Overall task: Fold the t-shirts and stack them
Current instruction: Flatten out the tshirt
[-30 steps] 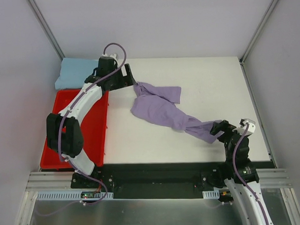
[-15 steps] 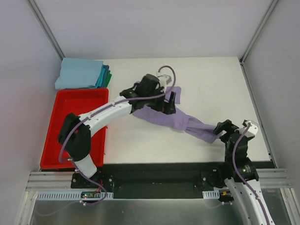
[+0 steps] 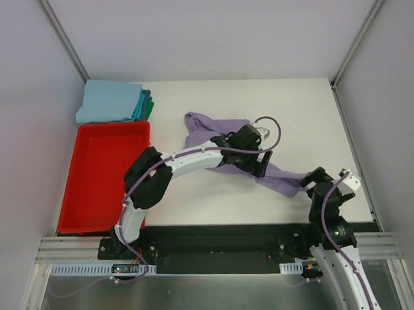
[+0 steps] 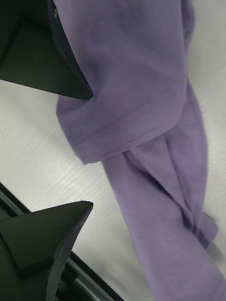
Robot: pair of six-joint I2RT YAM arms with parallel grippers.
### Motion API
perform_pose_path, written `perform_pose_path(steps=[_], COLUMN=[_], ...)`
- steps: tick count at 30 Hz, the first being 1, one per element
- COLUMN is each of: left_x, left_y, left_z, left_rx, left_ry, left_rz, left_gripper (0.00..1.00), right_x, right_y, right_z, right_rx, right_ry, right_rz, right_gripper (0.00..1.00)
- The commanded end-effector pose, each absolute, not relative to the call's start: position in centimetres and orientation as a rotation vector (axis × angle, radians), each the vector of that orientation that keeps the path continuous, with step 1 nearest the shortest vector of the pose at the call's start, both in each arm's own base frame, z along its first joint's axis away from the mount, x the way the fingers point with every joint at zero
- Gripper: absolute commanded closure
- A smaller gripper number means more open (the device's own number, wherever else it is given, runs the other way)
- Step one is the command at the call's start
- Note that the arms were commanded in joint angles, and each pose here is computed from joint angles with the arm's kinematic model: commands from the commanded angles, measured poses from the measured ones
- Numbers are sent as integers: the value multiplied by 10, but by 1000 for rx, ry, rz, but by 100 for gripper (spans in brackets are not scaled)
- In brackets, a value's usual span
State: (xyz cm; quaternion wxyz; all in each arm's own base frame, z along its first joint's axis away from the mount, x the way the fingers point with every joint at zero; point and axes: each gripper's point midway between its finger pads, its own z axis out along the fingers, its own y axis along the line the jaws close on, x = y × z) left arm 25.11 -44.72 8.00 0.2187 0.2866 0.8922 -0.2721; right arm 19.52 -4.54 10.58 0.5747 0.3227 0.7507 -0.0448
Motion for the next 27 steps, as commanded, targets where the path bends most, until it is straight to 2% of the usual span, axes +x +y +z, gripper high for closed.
perform_pose_path(steps=[1,10,13,17,20,23,27], left_x=[270,266,268,273,275,275,268], left_y=[-459,-455,-451,-444,-437,-428,-414], left_z=[85,54,48,51,60,76,86], left_rx=[720,805,812,797,800,793,799], left_ry=[2459,2482,2487,2477,2460,2429,2421], left_rz=[-720,-552,-493,-430,-410,-390,-388], left_gripper=[15,26,37,58,69,69,64], right_x=[194,194,195,195,195,195,195], right_y=[-50,-50,-50,-50,-50,-50,-50], right_z=[124,123,122,122,122,122,121], right_rx=[789,791,791,787,789,787,785], right_ry=[1705,1707,1708,1713,1710,1715,1721], right_rz=[-100,-102,-103,-106,-107,-111,-112], right_gripper=[4,4,4,4,4,4,4])
